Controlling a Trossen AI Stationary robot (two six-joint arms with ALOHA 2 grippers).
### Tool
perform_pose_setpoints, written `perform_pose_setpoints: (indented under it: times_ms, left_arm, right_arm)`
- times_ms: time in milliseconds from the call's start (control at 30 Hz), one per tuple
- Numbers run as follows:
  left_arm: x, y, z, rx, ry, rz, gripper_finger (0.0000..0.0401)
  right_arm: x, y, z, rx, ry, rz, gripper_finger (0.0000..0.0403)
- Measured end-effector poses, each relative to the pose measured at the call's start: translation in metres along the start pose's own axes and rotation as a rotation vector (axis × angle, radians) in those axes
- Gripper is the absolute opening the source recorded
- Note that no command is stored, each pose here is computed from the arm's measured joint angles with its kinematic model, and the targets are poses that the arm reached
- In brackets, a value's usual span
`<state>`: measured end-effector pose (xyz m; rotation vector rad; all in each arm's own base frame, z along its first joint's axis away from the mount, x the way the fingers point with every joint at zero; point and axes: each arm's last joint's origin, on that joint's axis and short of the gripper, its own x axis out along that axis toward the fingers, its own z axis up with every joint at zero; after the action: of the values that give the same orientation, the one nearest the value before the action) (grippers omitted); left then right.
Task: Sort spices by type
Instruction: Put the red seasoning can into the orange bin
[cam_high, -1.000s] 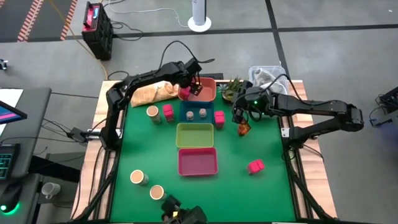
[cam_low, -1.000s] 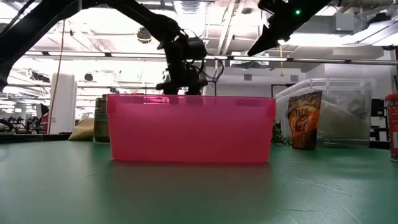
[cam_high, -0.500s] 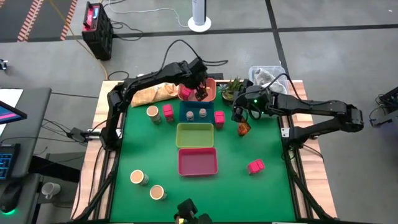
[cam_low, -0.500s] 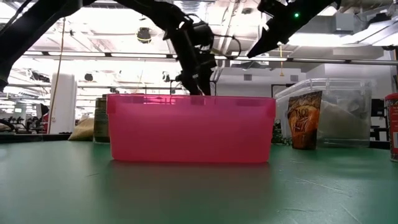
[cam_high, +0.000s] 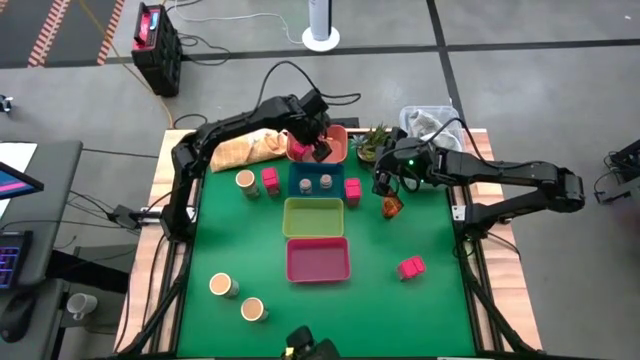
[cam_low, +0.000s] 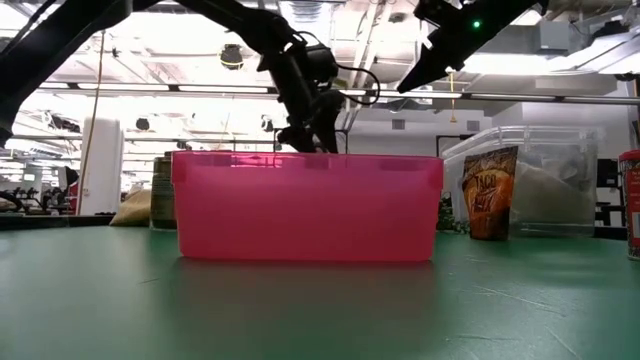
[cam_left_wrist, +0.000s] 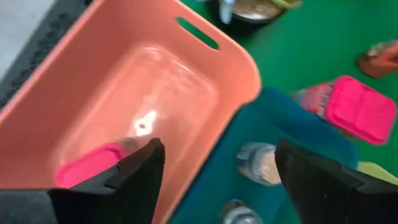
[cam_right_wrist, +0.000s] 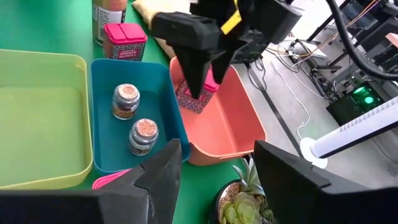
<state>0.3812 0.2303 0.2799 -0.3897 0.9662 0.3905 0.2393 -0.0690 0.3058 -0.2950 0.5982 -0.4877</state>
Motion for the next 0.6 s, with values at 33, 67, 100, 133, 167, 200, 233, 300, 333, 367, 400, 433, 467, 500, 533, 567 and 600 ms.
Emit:
perform_pose_setpoints:
  times_ms: [33,67,100,133,167,200,233,300,333,367,400,433,467,500,533,567,600]
  left_arm:
    - [0.0,-0.001,-0.001,0.002,0.007,-0.004,0.0293]
    - [0.0,-0.002,-0.002,0.001,0.016,-0.004,0.0293]
    - [0.0,-0.002,-0.002,-0.004,0.023,0.001,0.0293]
    - [0.003,-0.003,-0.004,-0.009,0.026,0.013,0.0293]
    - [0.006,-0.002,-0.006,-0.013,0.026,0.036,0.0293]
    - [0.01,-0.002,-0.008,-0.02,0.029,0.066,0.0293]
    - [0.013,-0.001,-0.01,-0.029,0.037,0.088,0.0293]
    - [0.017,0.001,-0.014,-0.036,0.054,0.099,0.0293]
    - [0.017,0.0,-0.014,-0.036,0.053,0.099,0.0293]
    - [0.017,0.0,-0.013,-0.034,0.044,0.099,0.0293]
    - [0.017,0.0,-0.012,-0.031,0.034,0.098,0.0293]
    - [0.017,0.0,-0.011,-0.03,0.029,0.097,0.0293]
    - [0.017,0.0,-0.012,-0.032,0.029,0.097,0.0293]
    - [0.017,0.0,-0.012,-0.034,0.031,0.099,0.0293]
    - [0.017,0.0,-0.012,-0.036,0.031,0.1,0.0293]
    - [0.019,0.001,-0.012,-0.04,0.027,0.102,0.0293]
    - [0.021,0.001,-0.013,-0.045,0.015,0.102,0.0293]
  right_arm:
    - [0.0,0.0,0.0,0.002,0.0,0.0,0.0235]
    - [0.0,0.0,0.0,0.003,0.0,0.0,0.0235]
    - [0.0,0.0,0.0,0.003,0.0,0.0,0.0235]
    - [0.0,0.0,0.0,0.003,0.0,0.0,0.0235]
    - [0.0,0.0,0.0,0.004,0.0,0.0,0.0235]
    - [0.0,0.0,0.0,0.003,0.001,0.0,0.0235]
    - [0.0,0.0,0.0,0.003,0.001,0.0,0.0235]
    - [0.0,0.0,0.0,0.004,0.001,0.0,0.0235]
    - [0.0,0.0,0.0,0.006,0.001,0.0,0.0235]
    - [0.0,0.0,0.0,0.006,0.001,0.0,0.0235]
    - [0.0,0.0,0.0,0.006,0.001,0.0,0.0235]
    - [0.0,0.0,0.0,0.006,0.001,0.0,0.0235]
    - [0.0,0.0,0.0,0.006,0.001,0.0,0.0235]
    - [0.0,0.0,0.0,0.006,0.001,0.0,0.0235]
    - [0.0,0.0,0.0,0.006,0.001,0.0,0.0235]
    - [0.0,0.0,0.0,0.006,0.001,0.0,0.0235]
    - [0.0,0.0,0.0,0.006,0.001,0.0,0.0235]
